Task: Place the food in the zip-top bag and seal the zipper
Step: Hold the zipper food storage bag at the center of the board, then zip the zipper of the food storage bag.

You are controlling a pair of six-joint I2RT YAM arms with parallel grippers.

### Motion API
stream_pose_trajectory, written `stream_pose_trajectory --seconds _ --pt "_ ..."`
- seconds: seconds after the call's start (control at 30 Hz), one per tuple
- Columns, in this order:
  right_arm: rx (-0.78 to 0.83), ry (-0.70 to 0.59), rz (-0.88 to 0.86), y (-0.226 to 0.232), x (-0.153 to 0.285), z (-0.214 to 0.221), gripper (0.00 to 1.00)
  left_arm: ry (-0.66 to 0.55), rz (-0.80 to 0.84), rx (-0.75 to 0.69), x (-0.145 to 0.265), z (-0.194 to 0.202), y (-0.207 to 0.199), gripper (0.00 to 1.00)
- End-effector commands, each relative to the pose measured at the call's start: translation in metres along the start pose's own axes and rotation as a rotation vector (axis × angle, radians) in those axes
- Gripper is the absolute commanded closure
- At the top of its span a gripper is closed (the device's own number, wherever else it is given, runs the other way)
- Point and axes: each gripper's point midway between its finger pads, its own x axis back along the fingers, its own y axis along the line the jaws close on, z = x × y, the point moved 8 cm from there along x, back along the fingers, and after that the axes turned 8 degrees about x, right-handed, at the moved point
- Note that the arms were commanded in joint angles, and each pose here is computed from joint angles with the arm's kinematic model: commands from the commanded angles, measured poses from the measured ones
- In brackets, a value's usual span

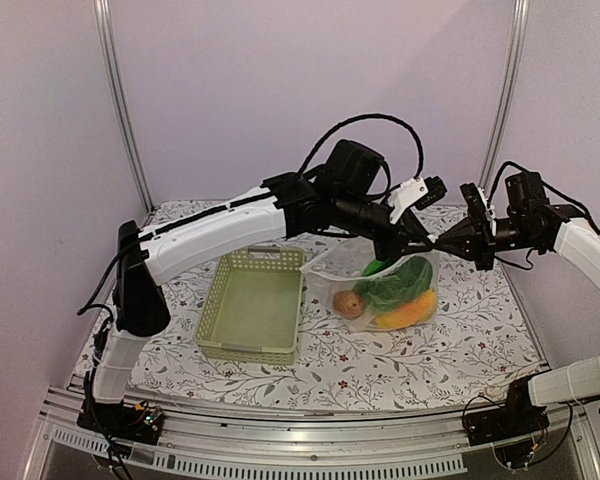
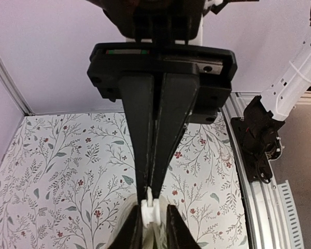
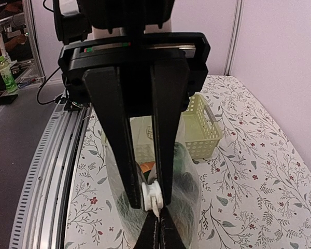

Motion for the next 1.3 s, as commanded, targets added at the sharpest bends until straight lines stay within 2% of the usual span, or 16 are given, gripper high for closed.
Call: stream_pose_trajectory --seconds 0.0,0.17,0.33,0.47,0.77,1.1,1.27 --pt "0.038 -0.004 0.009 0.003 0.002 -0.008 1.0 -0.009 0.006 -0.011 0.003 -0.008 -0.008 0.76" --pt "0.038 0.005 0.011 0.005 0.002 -0.004 1.0 -0.012 0.002 -0.005 0.004 -0.01 -0.009 0.77" --pt "0.042 0.009 0.014 0.006 0.002 -0.004 1.0 -0.021 -0.005 0.01 0.003 -0.011 -0.008 0.82" --pt "0.056 0.016 0.023 0.006 0.002 -0.004 1.0 -0.041 -0.003 0.05 0.004 -0.013 -0.005 0.79" --pt "0.095 0.021 0.062 0.009 0.005 -0.008 1.0 -0.045 -0.052 0.132 0.003 -0.013 0.009 1.0" --pt "0.033 -0.034 0.128 -0.006 0.028 -0.01 1.0 0.061 -0.146 0.157 0.014 0.008 0.02 1.0" --pt "0.0 -0.022 0.177 -0.015 0.039 -0.003 1.0 0.097 -0.164 0.178 0.024 0.019 0.02 0.99"
